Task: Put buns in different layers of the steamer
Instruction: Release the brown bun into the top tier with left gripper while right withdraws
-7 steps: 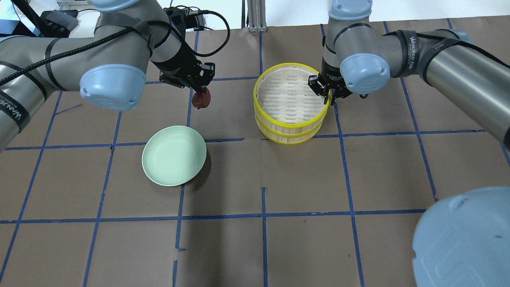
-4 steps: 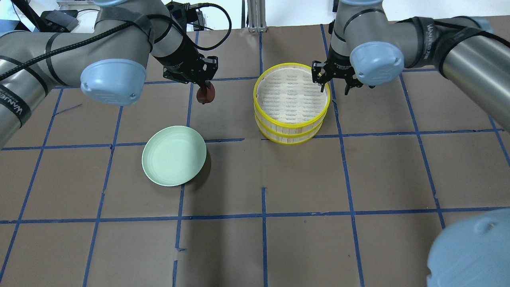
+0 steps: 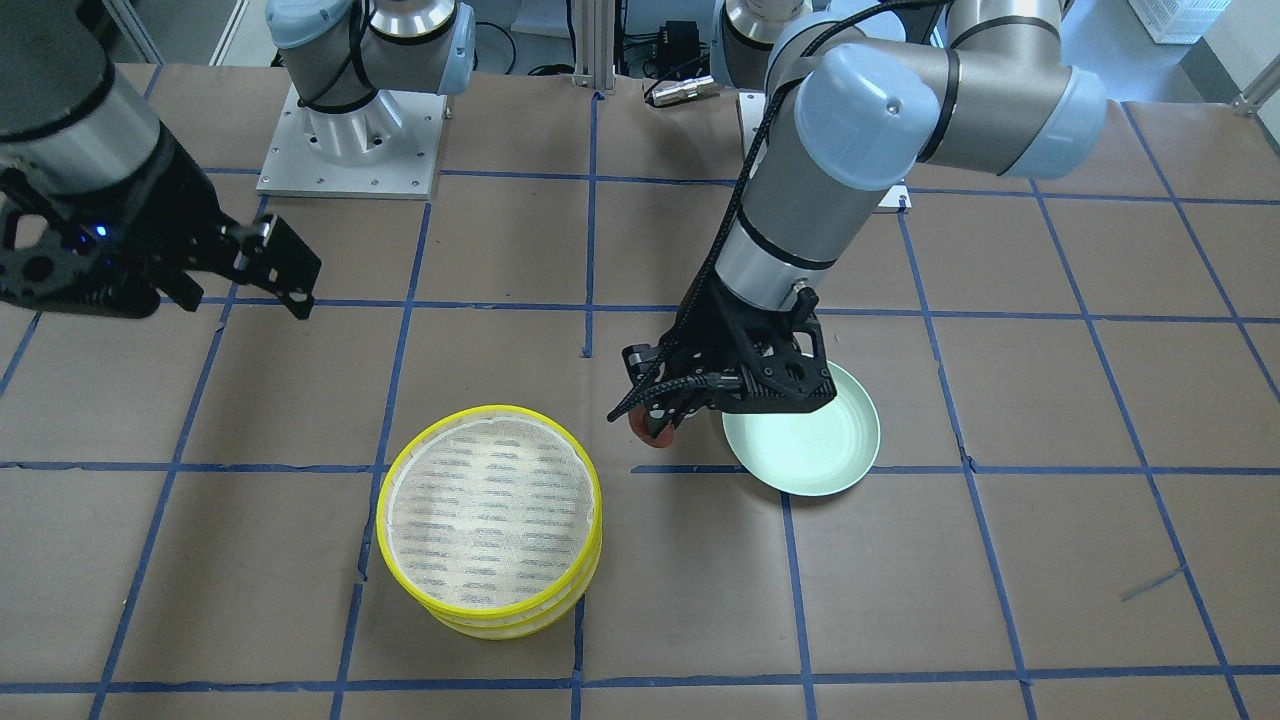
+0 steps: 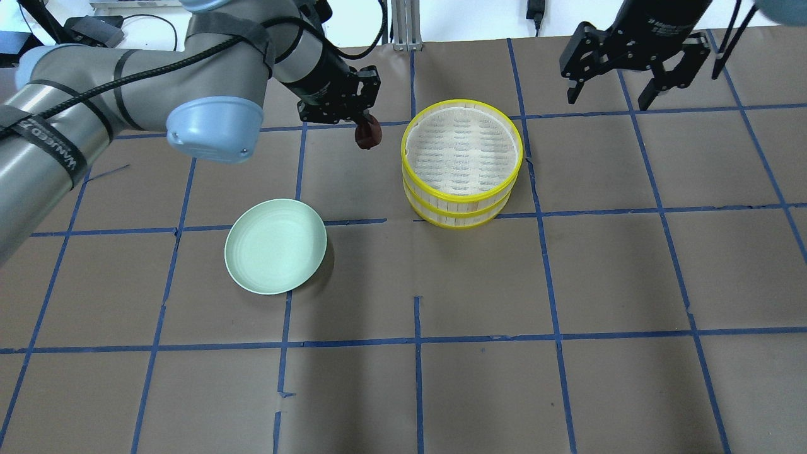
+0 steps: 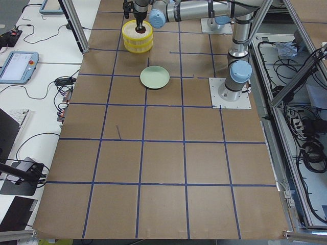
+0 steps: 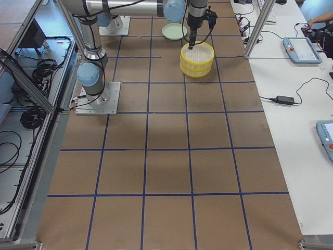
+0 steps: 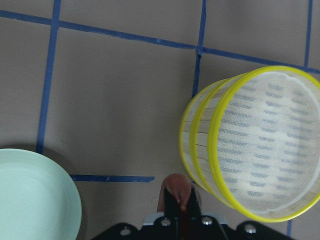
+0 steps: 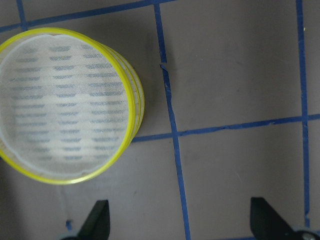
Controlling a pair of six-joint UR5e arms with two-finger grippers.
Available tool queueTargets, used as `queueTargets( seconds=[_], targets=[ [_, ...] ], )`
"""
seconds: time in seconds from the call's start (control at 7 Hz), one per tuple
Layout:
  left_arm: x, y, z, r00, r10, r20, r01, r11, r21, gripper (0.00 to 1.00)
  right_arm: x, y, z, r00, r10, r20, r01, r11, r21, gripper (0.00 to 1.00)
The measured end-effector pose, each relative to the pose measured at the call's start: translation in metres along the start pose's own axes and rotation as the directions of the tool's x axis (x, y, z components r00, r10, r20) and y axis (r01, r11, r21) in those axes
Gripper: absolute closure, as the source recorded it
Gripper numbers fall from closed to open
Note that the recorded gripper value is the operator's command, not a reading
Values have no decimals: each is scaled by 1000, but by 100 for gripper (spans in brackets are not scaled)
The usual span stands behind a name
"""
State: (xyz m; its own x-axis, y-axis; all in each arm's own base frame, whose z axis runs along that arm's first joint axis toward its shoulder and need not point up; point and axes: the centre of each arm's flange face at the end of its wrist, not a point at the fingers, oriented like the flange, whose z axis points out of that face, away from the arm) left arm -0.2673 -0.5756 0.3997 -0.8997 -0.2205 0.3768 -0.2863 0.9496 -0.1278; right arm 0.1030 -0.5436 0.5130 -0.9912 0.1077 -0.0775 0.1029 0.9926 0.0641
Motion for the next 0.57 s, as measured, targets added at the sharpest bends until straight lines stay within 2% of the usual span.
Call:
queueTargets(
  seconds=[0.14, 0.29, 0.43, 0.57],
  targets=[
    [16, 3, 15, 996, -75, -52, 76, 997, 16, 93, -6, 14, -9, 1000, -13, 1, 13, 999, -30, 0],
    [31, 6, 33, 985, -137, -108, 140, 990, 23, 84, -9, 20, -1, 1000, -23, -9, 22, 998, -63, 0],
    [44, 10, 50, 974, -170, -150, 176, 984, 23, 80, -9, 22, 11, 999, -31, -22, 29, 997, -65, 0],
    [53, 12, 63, 969, -180, -171, 186, 982, 21, 6, -9, 19, 16, 999, -36, -29, 35, 999, -34, 0]
  ],
)
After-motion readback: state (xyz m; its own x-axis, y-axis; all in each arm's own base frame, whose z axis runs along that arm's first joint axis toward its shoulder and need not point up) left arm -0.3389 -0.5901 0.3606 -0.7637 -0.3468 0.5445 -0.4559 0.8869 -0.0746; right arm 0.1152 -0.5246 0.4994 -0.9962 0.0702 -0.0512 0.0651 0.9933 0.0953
